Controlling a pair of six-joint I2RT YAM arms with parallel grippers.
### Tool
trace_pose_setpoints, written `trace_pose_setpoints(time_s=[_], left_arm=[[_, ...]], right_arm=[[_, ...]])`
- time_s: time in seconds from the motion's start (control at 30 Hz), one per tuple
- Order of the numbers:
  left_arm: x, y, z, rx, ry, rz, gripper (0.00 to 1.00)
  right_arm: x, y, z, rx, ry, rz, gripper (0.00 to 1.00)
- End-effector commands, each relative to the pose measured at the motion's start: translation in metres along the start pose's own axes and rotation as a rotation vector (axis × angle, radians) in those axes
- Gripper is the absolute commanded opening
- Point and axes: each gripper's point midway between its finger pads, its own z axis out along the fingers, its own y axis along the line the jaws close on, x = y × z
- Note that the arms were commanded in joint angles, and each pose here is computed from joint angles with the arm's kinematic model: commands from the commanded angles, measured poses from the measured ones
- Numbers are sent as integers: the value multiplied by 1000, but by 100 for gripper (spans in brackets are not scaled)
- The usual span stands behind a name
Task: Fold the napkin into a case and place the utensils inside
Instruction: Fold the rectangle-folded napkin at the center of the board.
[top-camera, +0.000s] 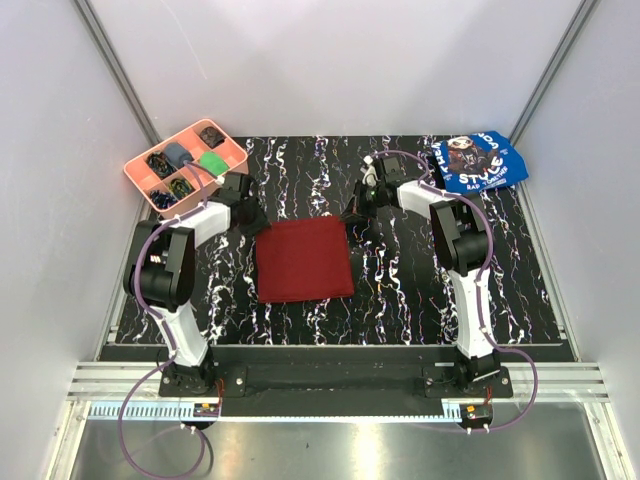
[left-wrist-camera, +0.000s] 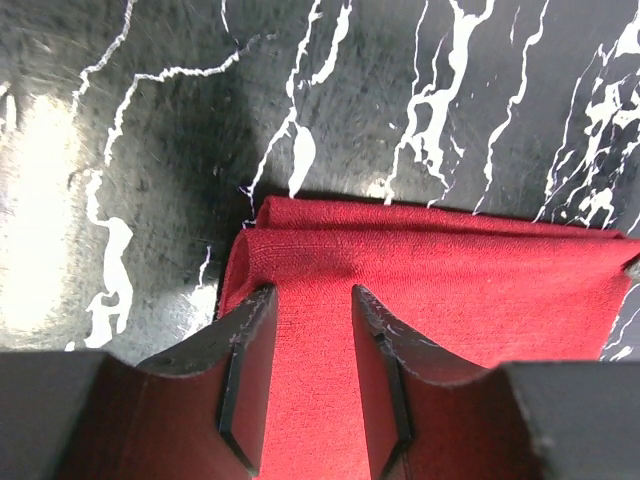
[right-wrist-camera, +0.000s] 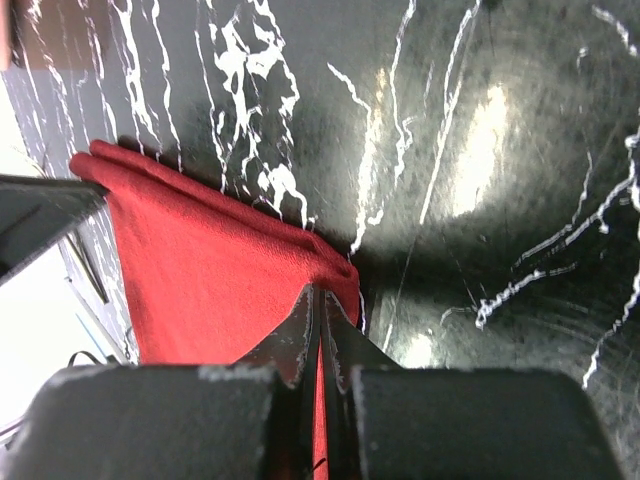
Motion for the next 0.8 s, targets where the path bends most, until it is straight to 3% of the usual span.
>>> trace_pose_setpoints(time_s=[0.0, 0.23, 0.33, 0.53, 0.6, 0.77], left_arm=[[-26, 2, 6, 1, -58, -35, 39], [-28, 2, 7, 1, -39, -15, 40], [-29, -24, -40, 64, -126, 17, 49], [29, -35, -84, 147, -80, 34, 47], [57, -19, -80, 139, -15, 20, 41], [91, 13, -76, 94, 31, 23, 28]], right_arm=[[-15, 16, -15, -1, -19, -45, 0], [3, 29, -54, 86, -32, -64, 2], [28, 35, -75, 127, -30, -78, 10], [98, 69, -82, 36, 14, -49, 20], [132, 82, -73, -35, 94, -33, 20], [166, 78, -58, -111, 139, 35, 3]])
